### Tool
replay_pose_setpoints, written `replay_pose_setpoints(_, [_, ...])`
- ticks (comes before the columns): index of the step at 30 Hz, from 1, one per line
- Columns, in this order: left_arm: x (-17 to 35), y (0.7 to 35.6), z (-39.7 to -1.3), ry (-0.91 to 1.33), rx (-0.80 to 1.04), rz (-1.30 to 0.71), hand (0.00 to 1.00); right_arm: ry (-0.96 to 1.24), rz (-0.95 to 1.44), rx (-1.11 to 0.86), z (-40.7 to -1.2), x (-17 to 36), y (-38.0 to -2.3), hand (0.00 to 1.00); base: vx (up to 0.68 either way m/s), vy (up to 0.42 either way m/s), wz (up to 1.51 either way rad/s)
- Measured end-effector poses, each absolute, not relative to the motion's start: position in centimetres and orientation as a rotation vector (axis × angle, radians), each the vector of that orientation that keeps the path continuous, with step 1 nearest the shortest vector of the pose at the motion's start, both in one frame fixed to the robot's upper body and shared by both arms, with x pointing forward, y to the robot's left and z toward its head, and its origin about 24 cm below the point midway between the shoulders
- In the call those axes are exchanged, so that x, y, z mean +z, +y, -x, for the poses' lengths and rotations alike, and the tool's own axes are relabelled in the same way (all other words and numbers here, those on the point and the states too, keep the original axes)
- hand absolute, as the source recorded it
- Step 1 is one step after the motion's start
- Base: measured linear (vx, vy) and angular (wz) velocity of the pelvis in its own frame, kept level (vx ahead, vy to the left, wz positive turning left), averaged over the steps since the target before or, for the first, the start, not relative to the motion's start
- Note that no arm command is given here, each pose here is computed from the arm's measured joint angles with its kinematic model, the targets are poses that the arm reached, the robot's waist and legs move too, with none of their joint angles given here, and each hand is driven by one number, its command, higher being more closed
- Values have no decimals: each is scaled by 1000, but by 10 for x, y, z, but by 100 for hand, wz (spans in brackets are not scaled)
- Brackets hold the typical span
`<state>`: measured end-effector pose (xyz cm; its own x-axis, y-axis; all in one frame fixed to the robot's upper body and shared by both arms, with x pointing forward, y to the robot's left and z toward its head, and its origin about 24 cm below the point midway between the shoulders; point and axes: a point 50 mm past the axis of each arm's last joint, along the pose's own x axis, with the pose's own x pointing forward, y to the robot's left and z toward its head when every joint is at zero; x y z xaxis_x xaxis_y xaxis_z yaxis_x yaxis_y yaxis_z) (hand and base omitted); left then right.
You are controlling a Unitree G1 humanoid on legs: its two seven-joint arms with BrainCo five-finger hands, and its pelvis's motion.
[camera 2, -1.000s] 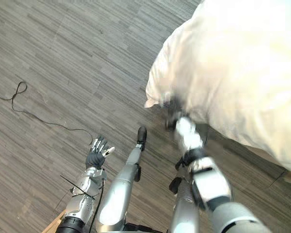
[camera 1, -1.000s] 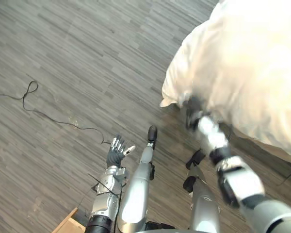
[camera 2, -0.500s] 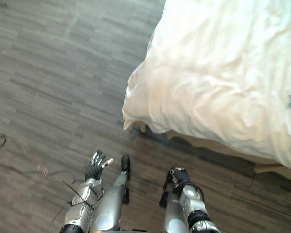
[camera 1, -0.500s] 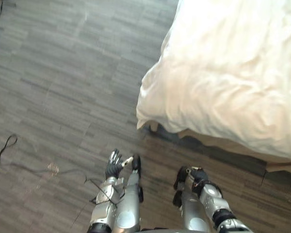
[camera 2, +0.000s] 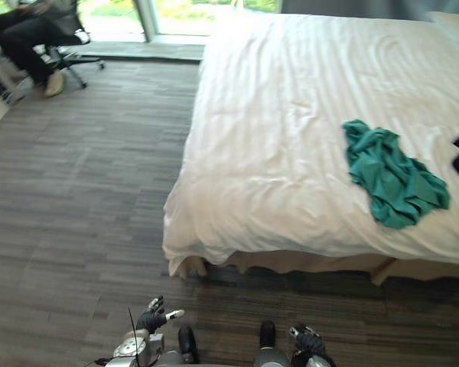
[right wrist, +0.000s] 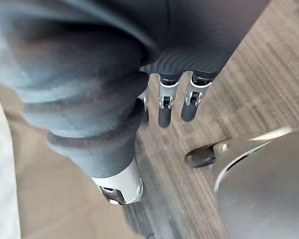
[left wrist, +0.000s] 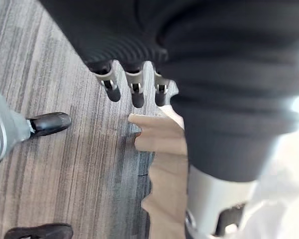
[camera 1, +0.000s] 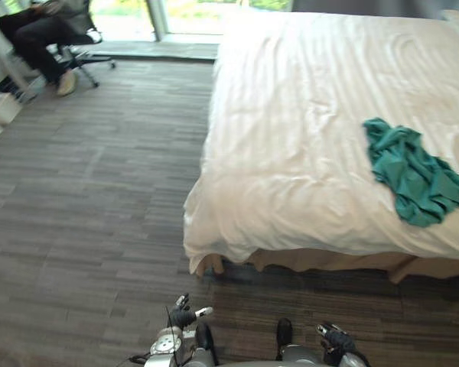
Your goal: Tidy the bed and pick cloth on bed and put in laundry
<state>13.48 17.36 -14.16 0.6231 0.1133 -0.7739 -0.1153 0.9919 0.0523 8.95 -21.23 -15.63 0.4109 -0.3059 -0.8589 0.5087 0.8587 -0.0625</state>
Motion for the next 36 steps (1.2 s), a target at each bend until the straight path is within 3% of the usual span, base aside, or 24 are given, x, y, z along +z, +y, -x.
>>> replay_pose_setpoints(12, [-147, 178, -127, 930, 232, 32, 0, 1071, -158, -551, -73, -158, -220, 0, 85, -73, -53])
replay_pose_setpoints(17, [-150, 157, -121, 946, 267, 134, 0, 1028, -106, -539, -90, -152, -233, 0, 64, 90, -140])
replay_pose_setpoints(30, [-132, 168, -152, 804, 281, 86, 0, 945, -130, -484, -107, -146, -210, 0, -108, 235, -101])
replay_pose_setpoints(36, [-137, 182, -140, 839, 374, 129, 0, 923, -148, -458, -116, -144, -200, 0, -264, 65, -135])
